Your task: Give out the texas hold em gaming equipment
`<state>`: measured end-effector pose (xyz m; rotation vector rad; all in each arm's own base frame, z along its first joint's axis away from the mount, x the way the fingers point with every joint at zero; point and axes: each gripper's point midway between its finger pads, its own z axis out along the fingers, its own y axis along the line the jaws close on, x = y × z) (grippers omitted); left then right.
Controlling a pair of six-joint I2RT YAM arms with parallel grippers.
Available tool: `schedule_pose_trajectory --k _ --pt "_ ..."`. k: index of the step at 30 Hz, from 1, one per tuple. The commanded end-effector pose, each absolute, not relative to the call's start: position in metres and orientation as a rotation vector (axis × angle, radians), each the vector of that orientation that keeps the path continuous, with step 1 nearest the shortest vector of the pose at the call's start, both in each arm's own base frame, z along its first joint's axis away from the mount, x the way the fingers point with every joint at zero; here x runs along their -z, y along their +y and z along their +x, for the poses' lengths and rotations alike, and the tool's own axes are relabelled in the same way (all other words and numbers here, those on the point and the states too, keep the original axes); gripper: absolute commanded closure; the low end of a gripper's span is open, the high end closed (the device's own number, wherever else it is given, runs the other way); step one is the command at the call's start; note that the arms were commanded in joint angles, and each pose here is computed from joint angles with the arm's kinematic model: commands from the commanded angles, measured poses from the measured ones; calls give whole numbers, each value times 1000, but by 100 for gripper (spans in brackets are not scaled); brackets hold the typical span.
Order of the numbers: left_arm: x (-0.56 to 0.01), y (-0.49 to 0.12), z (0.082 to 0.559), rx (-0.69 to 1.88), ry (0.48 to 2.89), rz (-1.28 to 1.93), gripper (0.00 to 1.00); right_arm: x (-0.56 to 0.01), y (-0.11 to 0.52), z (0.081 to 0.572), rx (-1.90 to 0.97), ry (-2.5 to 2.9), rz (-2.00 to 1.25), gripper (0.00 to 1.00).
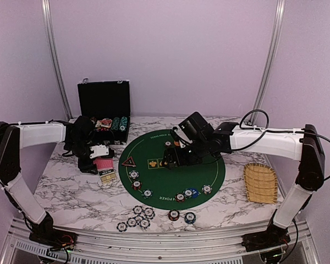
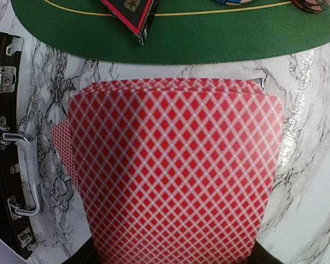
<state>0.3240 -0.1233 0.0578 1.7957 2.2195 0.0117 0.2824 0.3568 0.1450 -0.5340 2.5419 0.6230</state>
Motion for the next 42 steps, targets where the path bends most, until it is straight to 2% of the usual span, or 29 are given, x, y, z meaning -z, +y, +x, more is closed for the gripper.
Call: schedule_pose_trajectory --k 1,6,11,18,33,42 --pt "-85 -131 317 21 2192 1757 93 -172 375 281 -760 2466 -515 4" --pt "-109 -150 310 78 2150 1728 94 -185 401 278 -953 2417 -513 4" --pt "-133 -179 306 121 2095 1705 100 -203 435 269 -1262 2337 -530 2" --pt "-160 -216 292 199 2017 1717 100 -214 456 260 -1573 2245 -489 2" --pt "-177 -245 277 229 1937 1760 100 -205 473 259 -1746 2230 -455 3" --pt "-183 -251 274 257 1920 1755 100 -194 483 263 -1800 2239 -421 10"
